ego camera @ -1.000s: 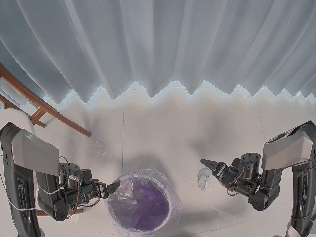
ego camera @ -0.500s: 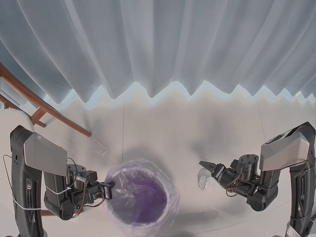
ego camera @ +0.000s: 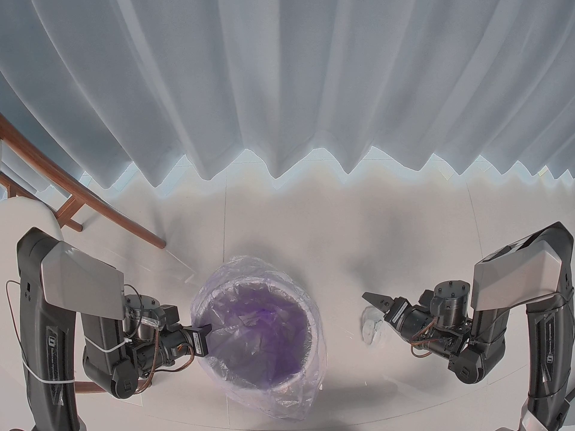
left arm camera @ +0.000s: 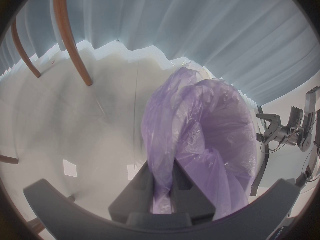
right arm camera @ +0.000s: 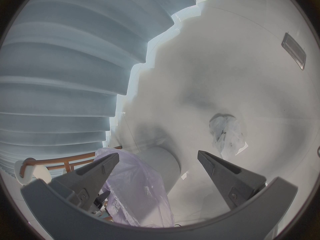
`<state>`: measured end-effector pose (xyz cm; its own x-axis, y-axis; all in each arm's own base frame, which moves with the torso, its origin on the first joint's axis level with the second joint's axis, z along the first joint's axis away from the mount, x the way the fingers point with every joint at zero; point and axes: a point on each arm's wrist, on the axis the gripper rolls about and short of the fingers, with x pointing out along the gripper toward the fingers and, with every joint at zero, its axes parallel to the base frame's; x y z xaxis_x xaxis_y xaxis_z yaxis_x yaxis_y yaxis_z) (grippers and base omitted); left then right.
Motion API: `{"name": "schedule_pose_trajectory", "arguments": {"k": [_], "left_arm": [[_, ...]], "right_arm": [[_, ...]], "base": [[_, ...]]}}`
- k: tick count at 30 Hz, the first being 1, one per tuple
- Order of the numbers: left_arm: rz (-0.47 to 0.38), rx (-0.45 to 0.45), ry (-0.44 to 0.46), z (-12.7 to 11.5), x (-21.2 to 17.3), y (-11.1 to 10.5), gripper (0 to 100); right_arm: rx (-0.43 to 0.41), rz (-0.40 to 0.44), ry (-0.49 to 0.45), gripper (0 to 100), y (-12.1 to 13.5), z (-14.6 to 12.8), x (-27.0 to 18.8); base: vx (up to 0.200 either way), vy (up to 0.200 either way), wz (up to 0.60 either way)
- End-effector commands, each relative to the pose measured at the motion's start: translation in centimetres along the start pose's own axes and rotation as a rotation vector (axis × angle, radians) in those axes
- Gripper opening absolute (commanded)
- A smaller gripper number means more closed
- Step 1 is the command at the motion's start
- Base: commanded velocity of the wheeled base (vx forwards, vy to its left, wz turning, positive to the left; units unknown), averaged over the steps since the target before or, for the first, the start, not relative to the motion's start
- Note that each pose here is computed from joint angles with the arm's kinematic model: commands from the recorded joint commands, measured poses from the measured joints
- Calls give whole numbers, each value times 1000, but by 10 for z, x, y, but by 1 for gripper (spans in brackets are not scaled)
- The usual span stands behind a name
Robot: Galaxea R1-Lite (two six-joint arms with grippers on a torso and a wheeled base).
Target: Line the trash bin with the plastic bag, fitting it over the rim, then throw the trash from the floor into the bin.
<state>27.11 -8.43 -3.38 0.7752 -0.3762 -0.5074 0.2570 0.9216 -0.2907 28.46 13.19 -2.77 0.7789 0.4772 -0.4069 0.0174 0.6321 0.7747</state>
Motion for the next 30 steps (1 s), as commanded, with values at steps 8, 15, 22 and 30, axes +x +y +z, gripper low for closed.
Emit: {"name": "schedule_pose_trajectory", "arguments": {"k": [8,15,22,30], "left_arm": [[-111,-36,-141,35,-19,-35,0],[-172,-57,-232,56,-35,-51,0],[-240,-79,-396,92,-65,-64,0],[-352,-57,-542,118,-101,-90,0]], "right_arm": [[53,200,-154,100,43,60,-57],[77,410,-133,100,54,102,-128],[84,406,-199,100,49,119,-135],[102,409,-167,100,47,116,-134]], "base": [[0,0,0],[0,0,0],[0,0,0],[0,0,0]]}}
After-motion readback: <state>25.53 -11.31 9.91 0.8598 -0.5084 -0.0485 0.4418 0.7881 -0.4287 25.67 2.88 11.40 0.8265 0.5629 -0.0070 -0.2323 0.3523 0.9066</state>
